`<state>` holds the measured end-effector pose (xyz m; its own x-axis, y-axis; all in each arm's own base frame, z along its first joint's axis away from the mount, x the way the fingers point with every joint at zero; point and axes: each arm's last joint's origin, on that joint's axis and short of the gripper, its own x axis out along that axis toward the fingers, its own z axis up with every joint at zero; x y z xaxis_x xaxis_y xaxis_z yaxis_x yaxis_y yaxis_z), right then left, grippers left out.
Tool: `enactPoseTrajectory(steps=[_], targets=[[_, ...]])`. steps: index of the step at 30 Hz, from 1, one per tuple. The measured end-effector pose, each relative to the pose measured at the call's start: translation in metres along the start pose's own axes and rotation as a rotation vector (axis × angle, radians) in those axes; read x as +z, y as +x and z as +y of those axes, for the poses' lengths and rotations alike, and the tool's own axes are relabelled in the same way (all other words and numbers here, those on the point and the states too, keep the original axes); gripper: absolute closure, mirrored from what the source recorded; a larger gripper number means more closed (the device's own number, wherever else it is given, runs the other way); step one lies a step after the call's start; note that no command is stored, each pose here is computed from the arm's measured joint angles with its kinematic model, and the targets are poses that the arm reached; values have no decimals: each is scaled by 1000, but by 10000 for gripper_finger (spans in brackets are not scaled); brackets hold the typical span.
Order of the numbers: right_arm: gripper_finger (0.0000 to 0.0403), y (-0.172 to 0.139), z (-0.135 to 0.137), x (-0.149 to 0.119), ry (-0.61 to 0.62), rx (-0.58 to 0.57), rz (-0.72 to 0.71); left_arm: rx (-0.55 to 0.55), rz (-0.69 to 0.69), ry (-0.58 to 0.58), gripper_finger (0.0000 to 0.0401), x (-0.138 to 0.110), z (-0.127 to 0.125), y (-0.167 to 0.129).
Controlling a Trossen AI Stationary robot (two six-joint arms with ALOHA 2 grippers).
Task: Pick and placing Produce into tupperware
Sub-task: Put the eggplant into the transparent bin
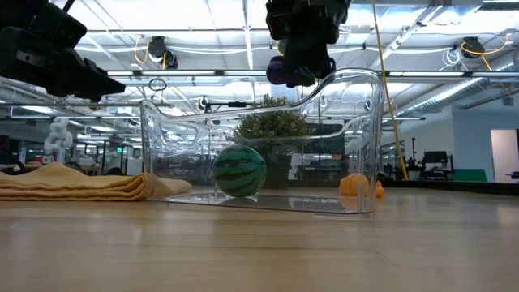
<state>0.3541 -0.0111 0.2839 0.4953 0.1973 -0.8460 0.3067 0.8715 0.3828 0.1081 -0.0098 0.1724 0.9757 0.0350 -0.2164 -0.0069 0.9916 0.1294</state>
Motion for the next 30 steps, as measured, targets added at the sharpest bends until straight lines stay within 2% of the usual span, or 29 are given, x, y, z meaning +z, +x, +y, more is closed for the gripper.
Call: enactPoseTrajectory(steps=[13,30], targets=[[287,46,15,-11,-26,-27,111,0,-1,4,398,0,0,0],[288,87,8,-15,-27,-64,192,0,-3,4,398,0,0,0]])
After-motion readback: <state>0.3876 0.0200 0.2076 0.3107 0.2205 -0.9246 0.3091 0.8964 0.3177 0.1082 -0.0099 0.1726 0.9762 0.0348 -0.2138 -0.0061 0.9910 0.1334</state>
